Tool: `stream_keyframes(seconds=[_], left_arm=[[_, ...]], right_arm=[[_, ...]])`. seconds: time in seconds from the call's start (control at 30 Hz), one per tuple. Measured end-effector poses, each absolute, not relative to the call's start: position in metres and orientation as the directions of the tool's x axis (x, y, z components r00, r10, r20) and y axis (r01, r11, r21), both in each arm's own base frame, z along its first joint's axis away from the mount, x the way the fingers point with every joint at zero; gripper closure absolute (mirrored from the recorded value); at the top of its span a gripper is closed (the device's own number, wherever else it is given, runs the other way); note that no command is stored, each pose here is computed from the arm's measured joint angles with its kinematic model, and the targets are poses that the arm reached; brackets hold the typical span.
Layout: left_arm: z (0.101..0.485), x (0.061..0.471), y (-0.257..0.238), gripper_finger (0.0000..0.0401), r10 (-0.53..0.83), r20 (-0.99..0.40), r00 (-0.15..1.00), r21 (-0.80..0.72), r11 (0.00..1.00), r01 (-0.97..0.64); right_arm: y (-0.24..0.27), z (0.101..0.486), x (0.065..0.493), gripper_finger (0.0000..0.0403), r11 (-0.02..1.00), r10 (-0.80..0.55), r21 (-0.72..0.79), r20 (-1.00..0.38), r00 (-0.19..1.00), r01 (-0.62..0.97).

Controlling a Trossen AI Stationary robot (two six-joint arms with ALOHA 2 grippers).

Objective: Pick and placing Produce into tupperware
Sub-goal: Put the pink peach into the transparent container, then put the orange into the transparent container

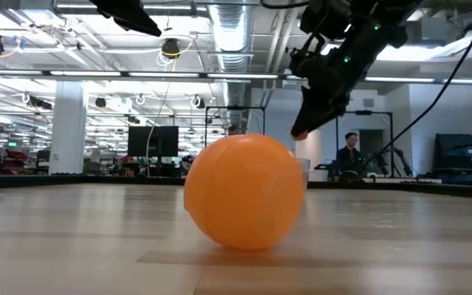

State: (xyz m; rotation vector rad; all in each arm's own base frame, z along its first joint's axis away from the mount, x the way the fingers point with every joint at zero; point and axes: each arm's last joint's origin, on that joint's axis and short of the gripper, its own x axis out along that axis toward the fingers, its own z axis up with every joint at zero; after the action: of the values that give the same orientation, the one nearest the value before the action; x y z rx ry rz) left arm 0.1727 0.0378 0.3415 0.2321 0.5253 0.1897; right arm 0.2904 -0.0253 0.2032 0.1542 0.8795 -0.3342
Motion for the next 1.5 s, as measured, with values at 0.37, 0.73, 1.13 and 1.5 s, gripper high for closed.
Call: stream_keyframes(seconds=[0.37, 0.73, 1.13, 1.5], left_arm=[[0.341, 0.173, 0.038, 0.0207, 0.237, -0.473, 0.849, 0.246, 0.96, -0.131], [0.342, 0.173, 0.038, 0.0207, 0.238, -0.468, 0.851, 0.244, 0.96, -0.134], [0.342, 0.173, 0.038, 0.0207, 0.238, -0.467, 0.851, 0.244, 0.96, -0.135], [0.342, 0.173, 0.038, 0.0207, 0.246, -0.467, 0.849, 0.248, 0.958, -0.141]], right_arm=[[-0.048, 0.202, 0.293, 0.028, 0.926, -0.244, 0.001, -0.761, 0.601, 0.376], [-0.048, 0.18, 0.303, 0.028, 0.926, -0.209, 0.028, -0.792, 0.573, 0.376], [-0.048, 0.177, 0.305, 0.0276, 0.93, -0.194, 0.039, -0.792, 0.579, 0.366], [-0.048, 0.177, 0.304, 0.0173, 0.928, -0.184, 0.05, -0.799, 0.572, 0.369]])
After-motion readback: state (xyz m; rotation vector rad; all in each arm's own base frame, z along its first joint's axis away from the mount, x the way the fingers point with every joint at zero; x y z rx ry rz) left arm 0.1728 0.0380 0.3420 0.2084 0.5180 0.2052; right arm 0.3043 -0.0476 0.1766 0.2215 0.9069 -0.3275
